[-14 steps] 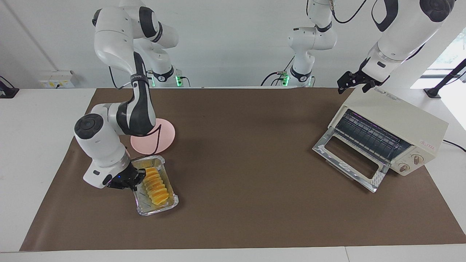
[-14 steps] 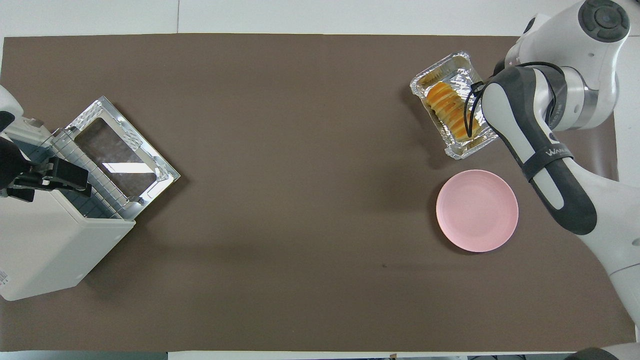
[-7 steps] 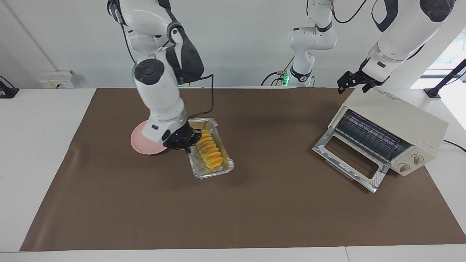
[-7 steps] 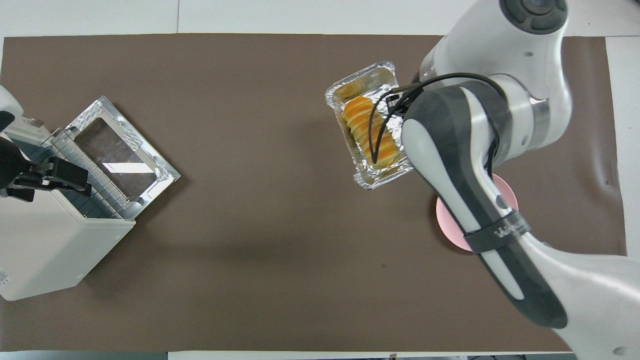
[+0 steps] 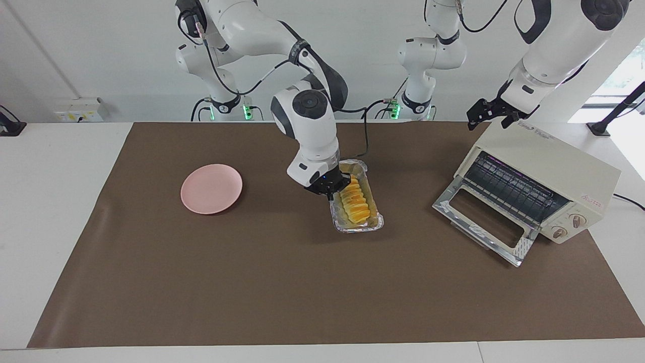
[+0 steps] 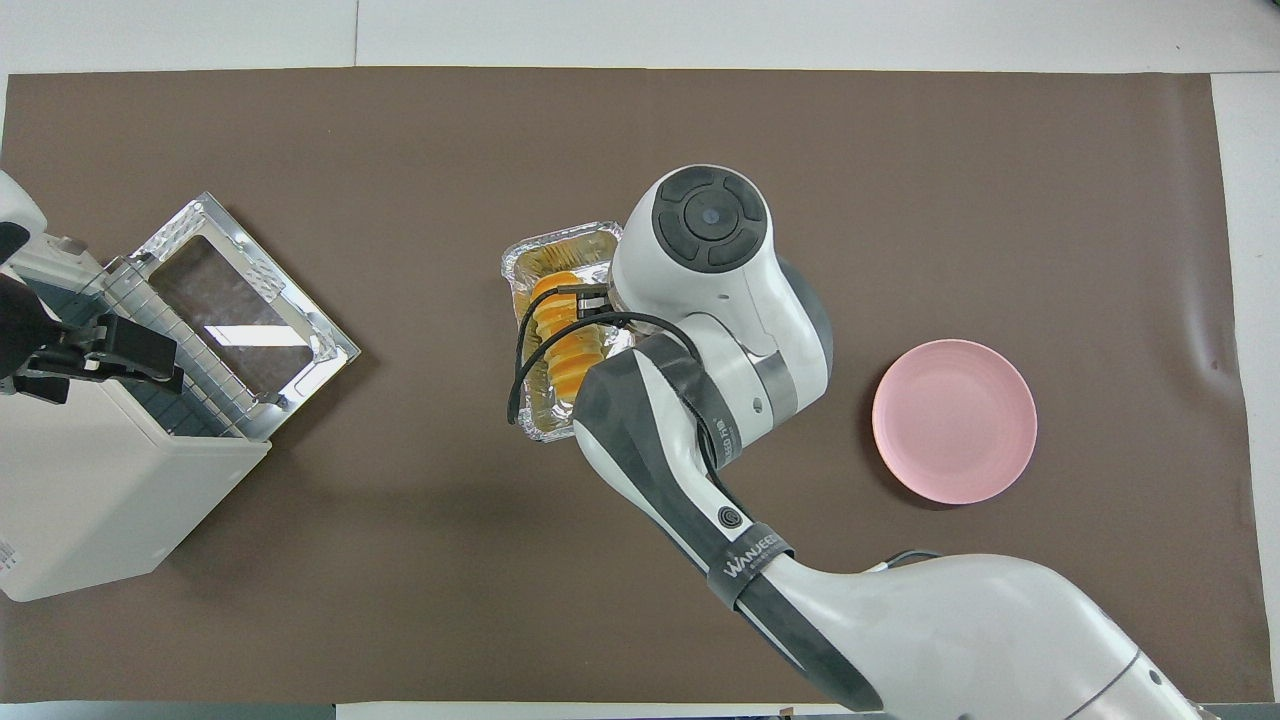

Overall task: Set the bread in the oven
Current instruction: 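Carry the foil tray toward the oven and set it down midway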

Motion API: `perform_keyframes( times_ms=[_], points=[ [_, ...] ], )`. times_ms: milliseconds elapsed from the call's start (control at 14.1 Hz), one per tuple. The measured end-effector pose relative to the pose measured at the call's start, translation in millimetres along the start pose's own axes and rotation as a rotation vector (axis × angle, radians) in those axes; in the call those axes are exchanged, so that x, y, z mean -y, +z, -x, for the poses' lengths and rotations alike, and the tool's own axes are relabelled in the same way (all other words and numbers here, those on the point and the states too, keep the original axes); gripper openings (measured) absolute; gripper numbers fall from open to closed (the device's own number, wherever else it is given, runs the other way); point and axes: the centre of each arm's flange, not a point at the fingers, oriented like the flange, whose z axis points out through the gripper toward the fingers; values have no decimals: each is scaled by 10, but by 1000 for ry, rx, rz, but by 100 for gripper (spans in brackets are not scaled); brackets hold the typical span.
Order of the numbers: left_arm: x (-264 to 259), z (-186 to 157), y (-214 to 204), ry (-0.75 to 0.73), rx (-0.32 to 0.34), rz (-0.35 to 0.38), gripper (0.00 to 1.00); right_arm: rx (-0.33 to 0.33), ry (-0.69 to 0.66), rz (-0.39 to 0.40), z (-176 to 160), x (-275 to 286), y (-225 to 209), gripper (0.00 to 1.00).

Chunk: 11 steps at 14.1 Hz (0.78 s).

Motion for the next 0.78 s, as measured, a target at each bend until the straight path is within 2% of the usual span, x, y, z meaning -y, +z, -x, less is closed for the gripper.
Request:
perform_keyframes(
  times_ms=[212, 425, 638, 779],
  points=[
    [0, 0, 0, 0, 0, 0, 100, -3, 19, 6, 103, -112, 443, 2],
    [-2, -2, -2, 0, -2, 0, 100, -2, 28, 8, 128, -149, 507, 2],
    [-84, 1, -5, 16, -6, -2, 100, -6, 60, 5, 127, -146, 457, 29],
    [-310, -11, -28, 55, -41, -5, 100, 9, 108, 15, 150, -146, 397, 52]
  ],
)
